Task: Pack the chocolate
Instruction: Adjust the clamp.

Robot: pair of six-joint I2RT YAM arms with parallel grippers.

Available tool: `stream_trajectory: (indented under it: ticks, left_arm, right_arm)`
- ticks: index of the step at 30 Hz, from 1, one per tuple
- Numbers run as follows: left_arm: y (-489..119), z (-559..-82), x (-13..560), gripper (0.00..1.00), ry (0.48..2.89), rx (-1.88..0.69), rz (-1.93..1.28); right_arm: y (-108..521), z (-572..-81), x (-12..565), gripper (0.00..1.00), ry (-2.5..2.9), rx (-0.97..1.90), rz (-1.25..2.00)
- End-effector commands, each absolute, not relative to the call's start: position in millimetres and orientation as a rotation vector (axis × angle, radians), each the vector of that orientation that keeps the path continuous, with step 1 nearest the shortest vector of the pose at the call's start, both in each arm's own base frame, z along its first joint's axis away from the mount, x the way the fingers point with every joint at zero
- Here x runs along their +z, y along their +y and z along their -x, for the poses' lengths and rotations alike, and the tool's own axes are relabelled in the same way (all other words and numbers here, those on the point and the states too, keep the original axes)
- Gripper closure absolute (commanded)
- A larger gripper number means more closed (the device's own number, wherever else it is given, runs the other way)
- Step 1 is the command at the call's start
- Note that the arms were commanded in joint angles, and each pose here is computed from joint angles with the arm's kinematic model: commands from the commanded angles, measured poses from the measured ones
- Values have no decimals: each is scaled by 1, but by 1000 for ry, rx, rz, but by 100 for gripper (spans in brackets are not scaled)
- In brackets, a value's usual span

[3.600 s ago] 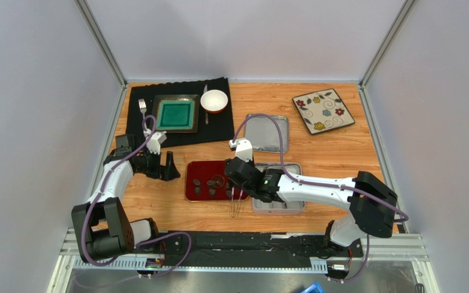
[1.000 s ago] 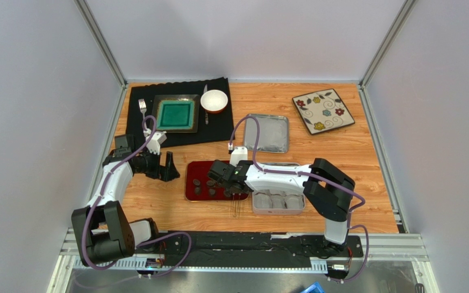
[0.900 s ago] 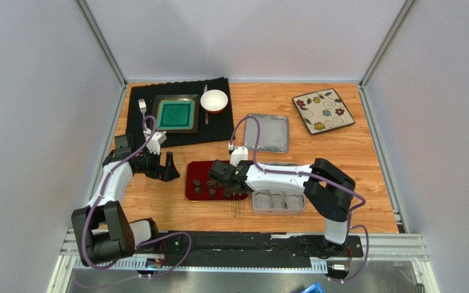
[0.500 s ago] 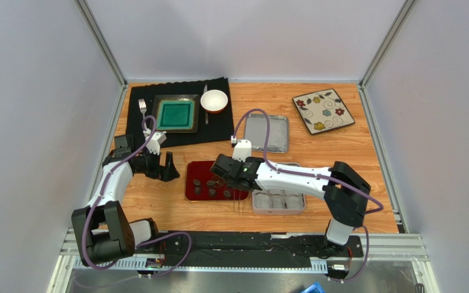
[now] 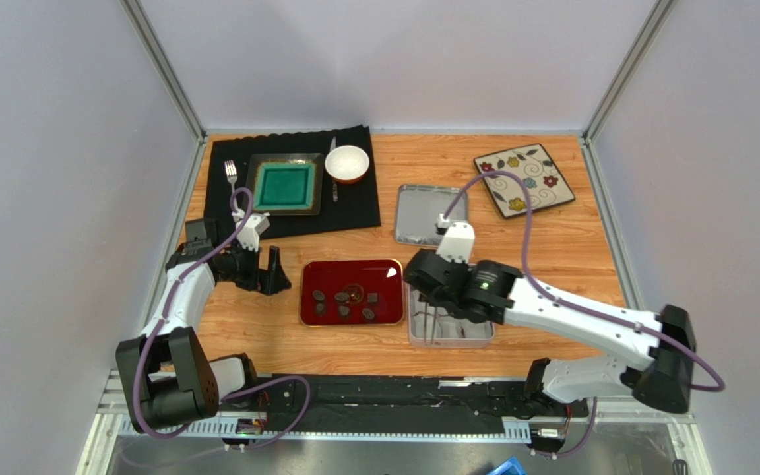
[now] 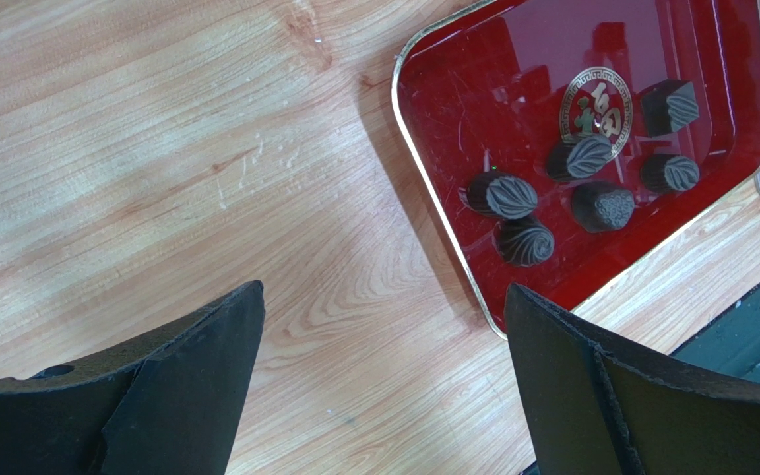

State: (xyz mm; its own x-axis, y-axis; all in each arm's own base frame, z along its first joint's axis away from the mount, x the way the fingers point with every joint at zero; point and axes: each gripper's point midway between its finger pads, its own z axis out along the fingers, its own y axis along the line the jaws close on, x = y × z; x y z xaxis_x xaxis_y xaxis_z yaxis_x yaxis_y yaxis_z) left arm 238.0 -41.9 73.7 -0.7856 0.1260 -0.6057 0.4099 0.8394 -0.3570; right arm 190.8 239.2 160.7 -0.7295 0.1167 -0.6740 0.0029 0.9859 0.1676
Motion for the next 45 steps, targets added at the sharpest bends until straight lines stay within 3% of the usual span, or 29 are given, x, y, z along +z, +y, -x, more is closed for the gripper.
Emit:
stream_trajectory:
  ticks: [1,11,25,31,45]
  left_arm:
    - [-42,-243,86,1,2384,-641,-421]
    - [-45,-242,88,1,2378,-665,-415]
    - [-44,-245,89,1,2378,-661,-423]
    - [-43,-246,91,1,2373,-652,-427]
    - [-42,-247,93,1,2370,-639,-433]
  right_arm:
    - [184,-179,161,82,2371,119,-150]
    - [139,-166,139,82,2479,138,-166]
    - [153,-181,111,81,2543,90,-66]
    - [148,-189,99,69,2549,32,-75]
    - [148,-196,90,57,2549,21,-90]
